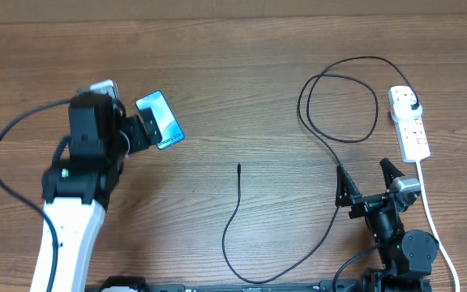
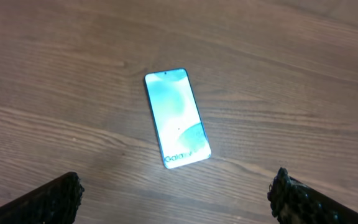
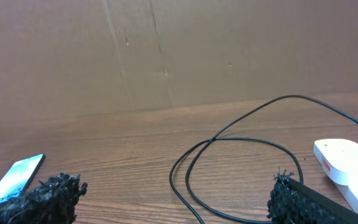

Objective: Plug charger to phone and switch on socket
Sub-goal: 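Move the left gripper forward over the Galaxy phone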

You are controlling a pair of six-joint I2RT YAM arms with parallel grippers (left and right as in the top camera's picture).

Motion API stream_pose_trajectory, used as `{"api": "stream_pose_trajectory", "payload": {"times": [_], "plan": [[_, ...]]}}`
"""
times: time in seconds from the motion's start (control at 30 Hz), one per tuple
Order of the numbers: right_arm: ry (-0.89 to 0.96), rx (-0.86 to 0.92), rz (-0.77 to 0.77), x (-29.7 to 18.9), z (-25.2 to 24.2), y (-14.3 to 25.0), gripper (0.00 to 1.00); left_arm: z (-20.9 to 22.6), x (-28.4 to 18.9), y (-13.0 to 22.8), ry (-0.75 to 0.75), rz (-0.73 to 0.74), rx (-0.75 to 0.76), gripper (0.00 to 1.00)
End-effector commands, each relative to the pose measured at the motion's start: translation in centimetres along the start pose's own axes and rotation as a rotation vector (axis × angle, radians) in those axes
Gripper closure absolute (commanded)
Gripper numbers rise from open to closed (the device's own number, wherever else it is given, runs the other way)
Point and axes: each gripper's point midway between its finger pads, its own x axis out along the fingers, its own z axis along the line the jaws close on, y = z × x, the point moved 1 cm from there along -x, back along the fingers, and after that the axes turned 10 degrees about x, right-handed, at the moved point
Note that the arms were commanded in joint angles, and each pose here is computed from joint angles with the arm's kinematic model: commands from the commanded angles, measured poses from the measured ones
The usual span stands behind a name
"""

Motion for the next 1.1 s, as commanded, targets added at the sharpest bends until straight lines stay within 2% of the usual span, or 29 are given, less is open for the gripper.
{"api": "stream_pose_trajectory", "payload": {"times": [0.0, 0.3, 0.43, 1.07], "plan": [[-0.003, -0.006, -0.005, 0.0, 0.0, 0.2, 0.00, 0.2, 1.5, -1.0, -0.034, 0.057, -0.150, 0.00], [-0.003, -0.006, -0.005, 0.0, 0.0, 0.2, 0.00, 0.5, 5.9, 1.8, -0.115, 0.263, -0.372, 0.00], [-0.003, -0.006, -0.005, 0.0, 0.0, 0.2, 0.00, 0.4, 7.1, 2.8, -0.122, 0.308, -0.376, 0.00], [-0.003, -0.006, -0.005, 0.0, 0.0, 0.2, 0.00, -0.3, 7.1, 3.0, -0.085, 0.334, -0.396, 0.00]]}}
